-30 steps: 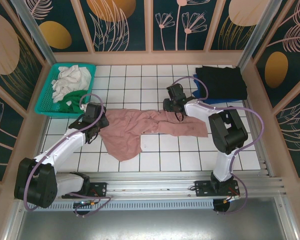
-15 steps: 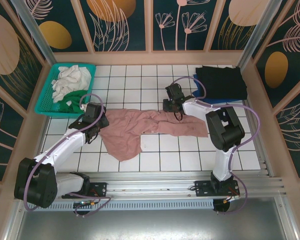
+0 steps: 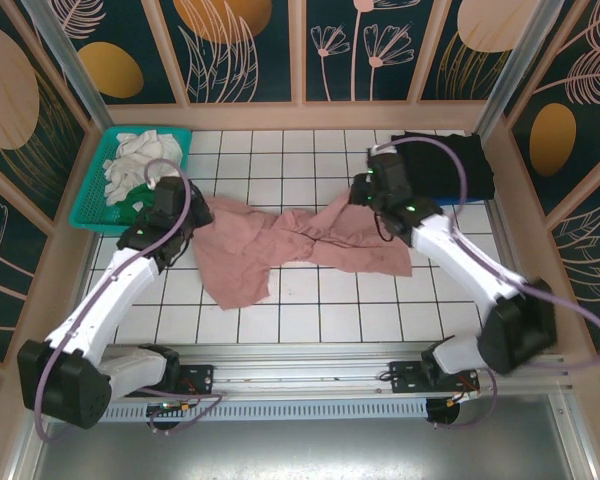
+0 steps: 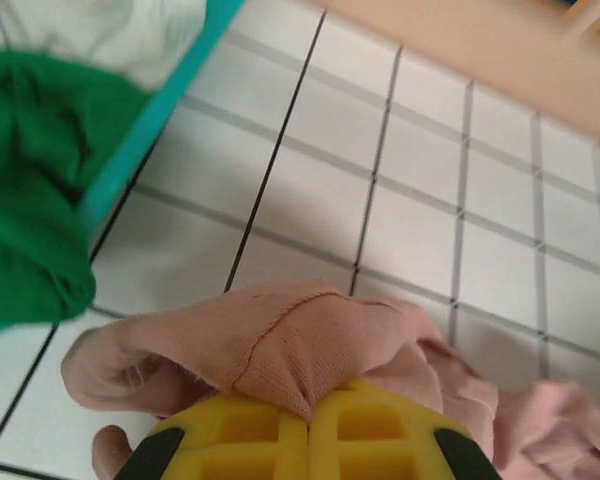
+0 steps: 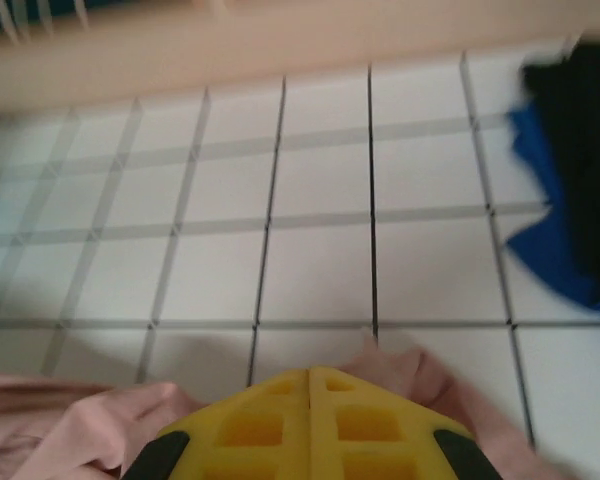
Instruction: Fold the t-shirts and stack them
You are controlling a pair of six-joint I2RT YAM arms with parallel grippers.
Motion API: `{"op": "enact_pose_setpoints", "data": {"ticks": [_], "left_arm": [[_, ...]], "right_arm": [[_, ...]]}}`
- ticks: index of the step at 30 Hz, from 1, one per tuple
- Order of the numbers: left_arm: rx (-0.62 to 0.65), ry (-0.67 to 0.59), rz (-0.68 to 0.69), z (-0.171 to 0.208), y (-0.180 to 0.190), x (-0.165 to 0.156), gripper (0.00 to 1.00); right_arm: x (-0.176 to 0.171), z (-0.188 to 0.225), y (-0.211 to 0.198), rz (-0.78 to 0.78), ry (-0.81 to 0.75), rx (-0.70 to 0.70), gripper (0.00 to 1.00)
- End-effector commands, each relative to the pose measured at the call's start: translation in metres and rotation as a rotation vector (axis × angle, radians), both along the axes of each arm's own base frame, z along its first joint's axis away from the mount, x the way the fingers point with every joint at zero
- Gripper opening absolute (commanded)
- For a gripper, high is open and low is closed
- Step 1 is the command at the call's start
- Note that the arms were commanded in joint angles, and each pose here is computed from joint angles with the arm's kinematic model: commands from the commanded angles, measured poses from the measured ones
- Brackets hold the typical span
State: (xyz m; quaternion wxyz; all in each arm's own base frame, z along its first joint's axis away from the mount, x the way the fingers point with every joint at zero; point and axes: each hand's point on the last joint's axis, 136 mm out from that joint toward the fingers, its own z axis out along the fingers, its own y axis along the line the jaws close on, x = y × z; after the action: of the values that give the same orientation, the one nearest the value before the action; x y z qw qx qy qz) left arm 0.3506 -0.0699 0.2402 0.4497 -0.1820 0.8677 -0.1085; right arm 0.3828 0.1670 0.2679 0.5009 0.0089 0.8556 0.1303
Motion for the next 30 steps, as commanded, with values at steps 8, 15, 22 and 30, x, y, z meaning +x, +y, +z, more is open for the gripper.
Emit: {"op": "enact_pose_setpoints", "data": {"ticks": [8,15,22,30], "left_arm": [[0.056,-0.288,0.109,0.157,0.033,-0.008,0.00],[0.022,-0.232,-0.025,0.168,-0.006,0.096,0.00],[-0.084,-0.350,-0.129,0.237,-0.008,0.192,0.00],[-0.157,-0.354,-0.261,0.194,-0.015,0.145,0.18]], "right_arm": [[-0.072,0.159,-0.091,-0.158,-0.415,0.150,0.00],[0.045,0.146,-0.106,-0.207,-0.314,0.163,0.00],[0.128,0.196,-0.112,-0.223,-0.334,0.177,0.00],[0.070,0.192,-0.102,-0.124,-0.372,0.241,0.00]]}}
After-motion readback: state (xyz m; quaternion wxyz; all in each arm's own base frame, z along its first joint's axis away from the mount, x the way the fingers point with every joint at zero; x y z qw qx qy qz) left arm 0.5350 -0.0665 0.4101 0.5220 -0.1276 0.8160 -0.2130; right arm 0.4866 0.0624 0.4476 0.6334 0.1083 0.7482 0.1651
